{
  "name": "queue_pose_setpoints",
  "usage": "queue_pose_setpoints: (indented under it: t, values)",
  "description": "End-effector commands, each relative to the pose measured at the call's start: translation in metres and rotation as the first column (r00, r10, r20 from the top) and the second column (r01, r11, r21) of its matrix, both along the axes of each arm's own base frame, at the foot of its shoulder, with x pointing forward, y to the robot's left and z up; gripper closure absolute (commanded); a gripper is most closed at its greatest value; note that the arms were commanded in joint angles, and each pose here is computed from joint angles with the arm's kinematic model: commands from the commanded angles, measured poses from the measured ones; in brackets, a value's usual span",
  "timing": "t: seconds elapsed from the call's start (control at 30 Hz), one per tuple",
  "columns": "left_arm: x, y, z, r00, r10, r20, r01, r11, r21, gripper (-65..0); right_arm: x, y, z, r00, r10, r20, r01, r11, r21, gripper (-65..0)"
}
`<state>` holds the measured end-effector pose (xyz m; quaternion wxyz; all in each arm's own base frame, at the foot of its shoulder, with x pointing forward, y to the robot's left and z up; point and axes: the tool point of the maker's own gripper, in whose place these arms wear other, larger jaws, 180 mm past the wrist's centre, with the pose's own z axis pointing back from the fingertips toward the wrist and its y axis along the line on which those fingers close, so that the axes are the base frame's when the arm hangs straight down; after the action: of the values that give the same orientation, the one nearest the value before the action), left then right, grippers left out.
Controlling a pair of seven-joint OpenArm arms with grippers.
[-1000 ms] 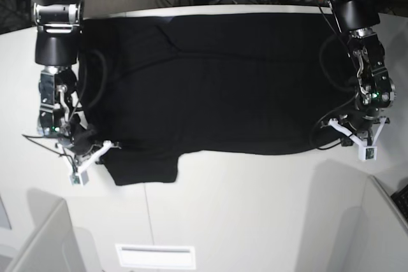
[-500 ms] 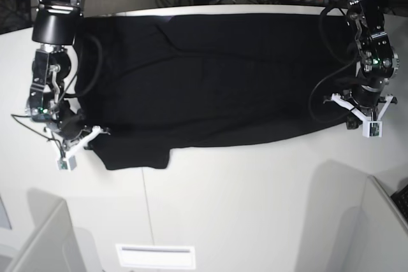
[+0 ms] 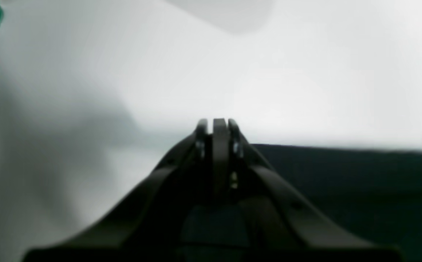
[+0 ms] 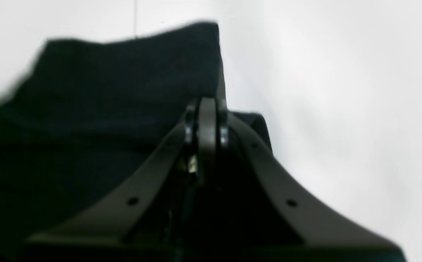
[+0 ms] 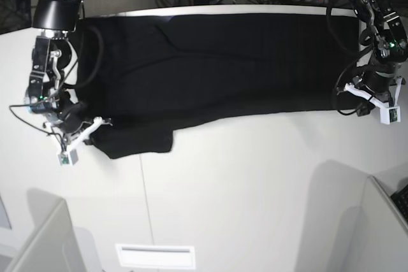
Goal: Fold the T-shirt properly
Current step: 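Fold the hem up over the collar with both grippers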
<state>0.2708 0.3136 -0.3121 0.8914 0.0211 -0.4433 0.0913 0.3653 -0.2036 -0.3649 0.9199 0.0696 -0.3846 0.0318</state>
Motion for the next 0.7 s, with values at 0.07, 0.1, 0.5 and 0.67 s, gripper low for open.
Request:
queue_pose_setpoints:
  t: [0.07,0.1,0.5,0.67]
  values:
    - [0.001,0.001,0.013,0.999,-0.015,0.035,0.014,1.000,0.028,0.0,0.003,-0.001,0.021,0.997,0.009,0.072,-0.008,1.000,-0.019,0.0]
    - [0.001,-0.001,0.015,0.999,-0.019,0.038,0.018,0.999,0.028,0.0,0.001,0.000,0.022,0.997,0.013,0.070,-0.012,1.000,-0.023,0.0]
    - [-0.021,-0.002,0.010,1.000,-0.030,-0.004,0.030,0.998,0.051,0.0,-0.030,-0.030,0.043,0.995,-0.088,0.036,0.089,0.995,-0.039,0.0]
    - [-0.027,0.012,0.016,1.000,0.011,0.007,-0.011,0.998,0.067,0.0,-0.046,-0.024,0.037,0.997,-0.081,0.014,0.081,0.996,-0.043,0.0]
